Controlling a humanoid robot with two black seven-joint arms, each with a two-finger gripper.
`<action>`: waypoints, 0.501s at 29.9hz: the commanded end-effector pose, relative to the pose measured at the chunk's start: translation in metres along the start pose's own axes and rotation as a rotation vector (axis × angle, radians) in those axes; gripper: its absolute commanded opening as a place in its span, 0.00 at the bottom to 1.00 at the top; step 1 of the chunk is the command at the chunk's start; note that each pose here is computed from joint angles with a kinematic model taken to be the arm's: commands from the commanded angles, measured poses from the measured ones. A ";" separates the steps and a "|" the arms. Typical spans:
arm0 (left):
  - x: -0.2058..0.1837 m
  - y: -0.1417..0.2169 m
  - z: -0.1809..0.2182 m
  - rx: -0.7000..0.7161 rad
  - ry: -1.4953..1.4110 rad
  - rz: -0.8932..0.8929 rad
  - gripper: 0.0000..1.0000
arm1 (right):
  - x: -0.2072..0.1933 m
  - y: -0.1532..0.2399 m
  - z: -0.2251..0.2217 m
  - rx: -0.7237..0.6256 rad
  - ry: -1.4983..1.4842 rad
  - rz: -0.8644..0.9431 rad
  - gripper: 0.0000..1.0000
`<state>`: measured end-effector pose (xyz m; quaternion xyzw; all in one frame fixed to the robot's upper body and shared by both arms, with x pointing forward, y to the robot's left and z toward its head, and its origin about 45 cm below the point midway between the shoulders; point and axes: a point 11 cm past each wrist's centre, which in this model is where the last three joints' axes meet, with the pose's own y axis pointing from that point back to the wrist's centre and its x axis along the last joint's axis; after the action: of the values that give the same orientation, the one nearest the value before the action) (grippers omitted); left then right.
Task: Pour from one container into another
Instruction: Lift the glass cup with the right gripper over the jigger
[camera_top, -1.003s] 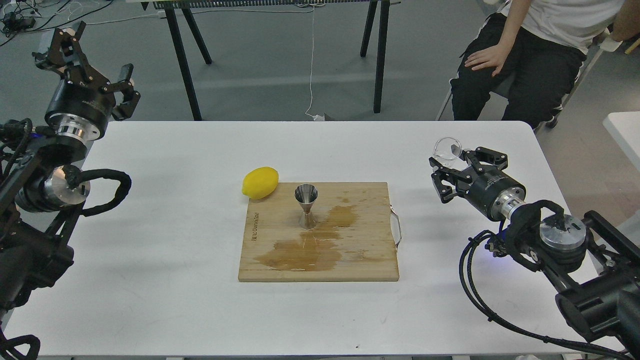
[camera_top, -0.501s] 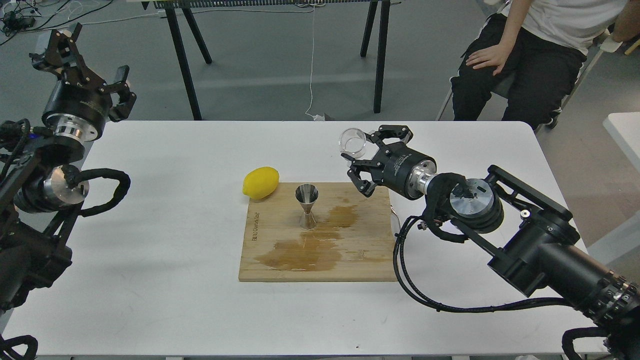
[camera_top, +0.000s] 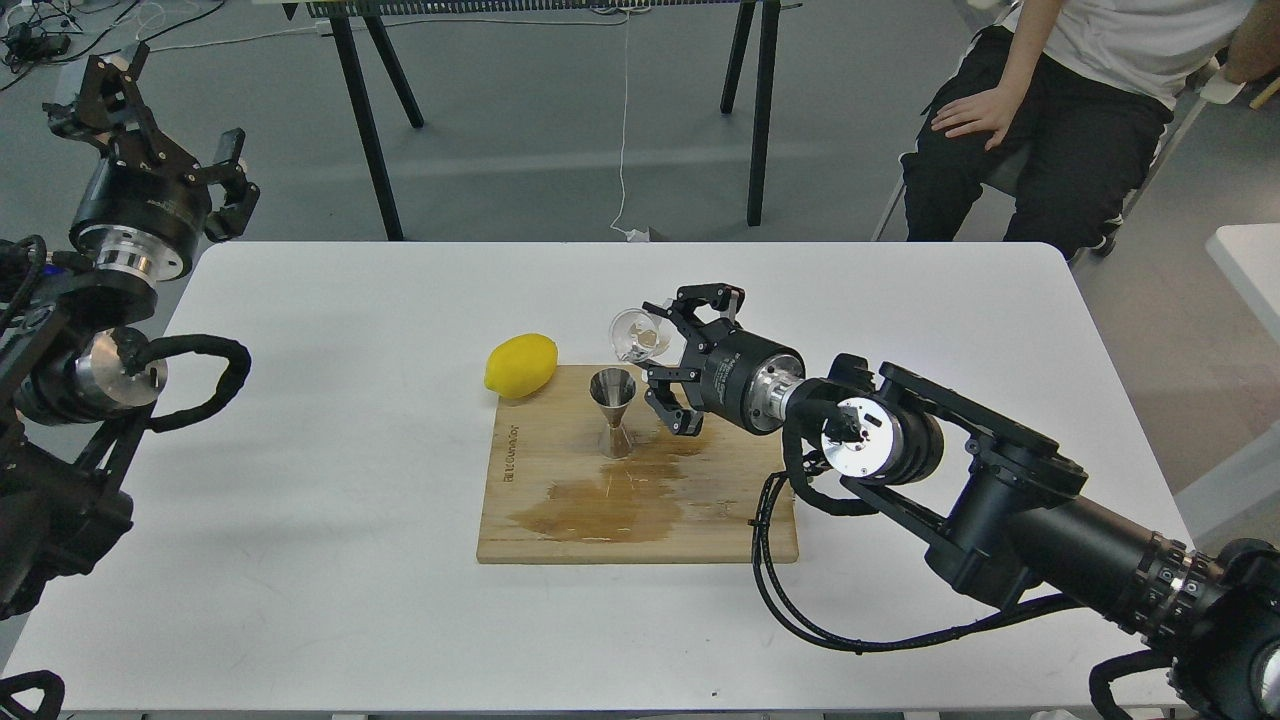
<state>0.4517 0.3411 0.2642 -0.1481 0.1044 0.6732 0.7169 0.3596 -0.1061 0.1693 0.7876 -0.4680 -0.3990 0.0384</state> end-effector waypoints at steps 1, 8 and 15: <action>0.000 0.000 0.000 0.000 0.000 0.000 1.00 | 0.002 0.001 -0.002 0.014 0.058 0.008 0.35; 0.000 0.000 0.000 0.000 -0.001 0.000 1.00 | 0.004 0.001 0.006 0.004 0.152 0.021 0.35; 0.001 0.000 0.000 0.000 -0.002 0.000 1.00 | 0.002 0.000 0.012 0.004 0.228 0.021 0.35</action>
<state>0.4515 0.3415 0.2641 -0.1475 0.1038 0.6734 0.7169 0.3515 -0.1045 0.1585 0.8209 -0.4690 -0.3119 0.0939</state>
